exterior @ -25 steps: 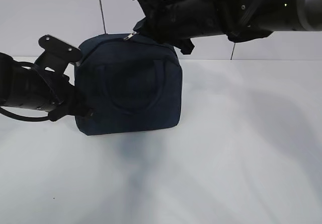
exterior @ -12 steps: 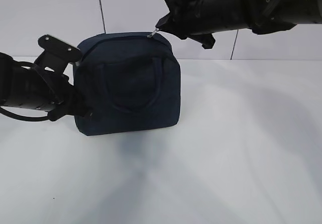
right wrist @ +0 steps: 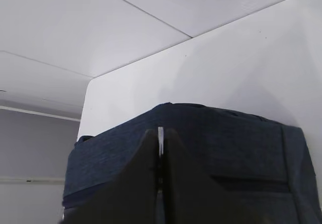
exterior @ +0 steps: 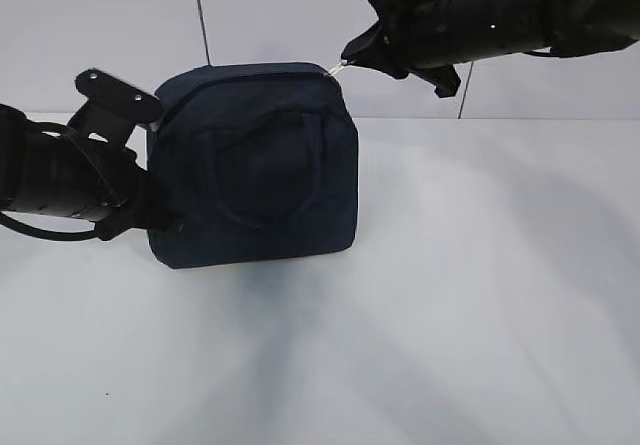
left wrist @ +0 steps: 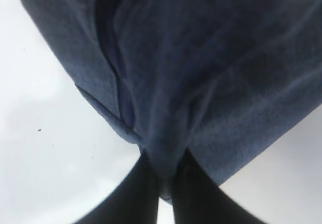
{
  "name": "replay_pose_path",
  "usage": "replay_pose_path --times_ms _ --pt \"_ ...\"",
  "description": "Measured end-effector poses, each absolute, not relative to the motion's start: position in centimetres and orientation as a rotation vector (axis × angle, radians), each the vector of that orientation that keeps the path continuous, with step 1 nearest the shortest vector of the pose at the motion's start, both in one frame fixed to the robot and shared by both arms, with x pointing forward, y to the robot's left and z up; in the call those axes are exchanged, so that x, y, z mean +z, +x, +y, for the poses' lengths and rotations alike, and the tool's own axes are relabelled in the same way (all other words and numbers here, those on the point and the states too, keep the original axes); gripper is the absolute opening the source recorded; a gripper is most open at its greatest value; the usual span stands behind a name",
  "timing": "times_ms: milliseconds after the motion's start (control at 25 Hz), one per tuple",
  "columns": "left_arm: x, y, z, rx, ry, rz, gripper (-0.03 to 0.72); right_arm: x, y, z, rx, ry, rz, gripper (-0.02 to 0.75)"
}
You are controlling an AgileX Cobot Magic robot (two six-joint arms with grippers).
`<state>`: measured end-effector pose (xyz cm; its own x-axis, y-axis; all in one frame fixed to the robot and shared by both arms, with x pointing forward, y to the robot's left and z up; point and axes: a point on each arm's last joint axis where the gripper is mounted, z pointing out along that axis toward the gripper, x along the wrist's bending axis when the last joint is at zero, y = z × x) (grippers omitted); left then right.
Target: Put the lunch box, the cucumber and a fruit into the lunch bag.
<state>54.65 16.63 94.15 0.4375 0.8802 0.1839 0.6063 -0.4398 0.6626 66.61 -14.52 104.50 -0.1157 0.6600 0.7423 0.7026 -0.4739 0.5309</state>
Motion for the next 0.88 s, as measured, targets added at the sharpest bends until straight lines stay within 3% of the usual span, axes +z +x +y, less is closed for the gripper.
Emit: replay_pose_path --times_ms 440,880 --pt "94.1 54.7 16.7 0.717 2.186 1.252 0.013 101.9 66.2 -18.4 -1.499 -2.085 -1.477 0.020" --pt "94.1 54.7 16.8 0.726 2.187 1.261 0.013 96.3 67.3 -18.6 -1.318 -2.102 -1.471 0.020"
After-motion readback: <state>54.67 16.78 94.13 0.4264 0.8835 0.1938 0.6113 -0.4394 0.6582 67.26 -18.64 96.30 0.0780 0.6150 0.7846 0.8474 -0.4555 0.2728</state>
